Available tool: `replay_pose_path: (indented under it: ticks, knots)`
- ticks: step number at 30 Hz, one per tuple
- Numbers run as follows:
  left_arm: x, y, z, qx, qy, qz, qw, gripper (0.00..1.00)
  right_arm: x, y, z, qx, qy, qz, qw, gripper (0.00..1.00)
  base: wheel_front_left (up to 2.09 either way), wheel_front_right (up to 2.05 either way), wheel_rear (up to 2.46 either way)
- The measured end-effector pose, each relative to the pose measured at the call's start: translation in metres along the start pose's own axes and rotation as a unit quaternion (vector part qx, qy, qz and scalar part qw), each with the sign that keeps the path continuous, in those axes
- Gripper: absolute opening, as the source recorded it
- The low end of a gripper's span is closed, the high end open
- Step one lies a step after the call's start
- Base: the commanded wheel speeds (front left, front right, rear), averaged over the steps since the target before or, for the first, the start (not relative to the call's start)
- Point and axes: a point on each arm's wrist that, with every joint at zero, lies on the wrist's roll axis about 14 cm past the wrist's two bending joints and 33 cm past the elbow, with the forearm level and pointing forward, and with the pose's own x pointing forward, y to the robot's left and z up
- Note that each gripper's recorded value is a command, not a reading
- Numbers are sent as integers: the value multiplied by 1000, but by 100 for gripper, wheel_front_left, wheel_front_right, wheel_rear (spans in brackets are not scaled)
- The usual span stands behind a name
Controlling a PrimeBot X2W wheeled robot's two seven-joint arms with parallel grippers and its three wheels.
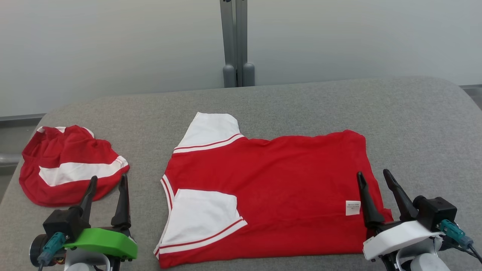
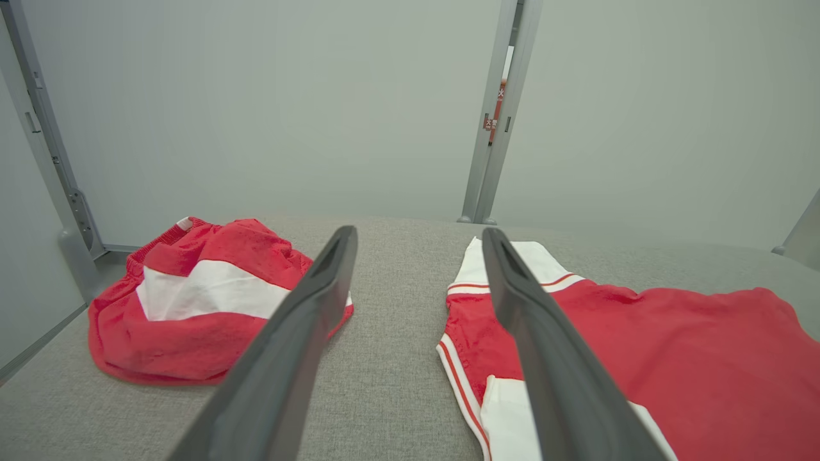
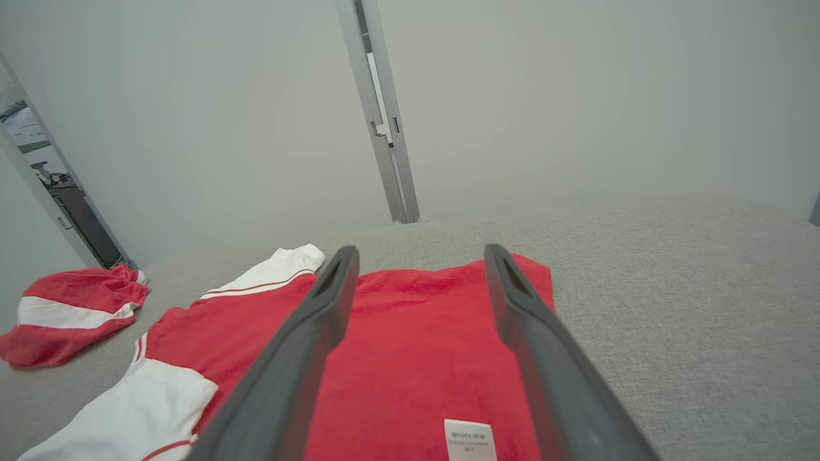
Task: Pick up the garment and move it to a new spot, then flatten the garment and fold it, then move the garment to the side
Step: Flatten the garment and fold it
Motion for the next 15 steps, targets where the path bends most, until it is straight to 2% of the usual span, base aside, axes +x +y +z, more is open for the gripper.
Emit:
replay_pose_path:
  ticks: [5,12,15]
  knots:
    - [-2,5,6,16,-8,5,1000,100,-6,4,3,-14,-6,2,1000,100,0,0,0]
    - [-16,9,-9,32,14,7,999,100,-18,-4,2,-30,-4,-14,999,100,0,0,0]
    - [-20,8,-14,57,24,-4,998,100,-21,-6,1,-31,-1,-16,999,100,0,0,0]
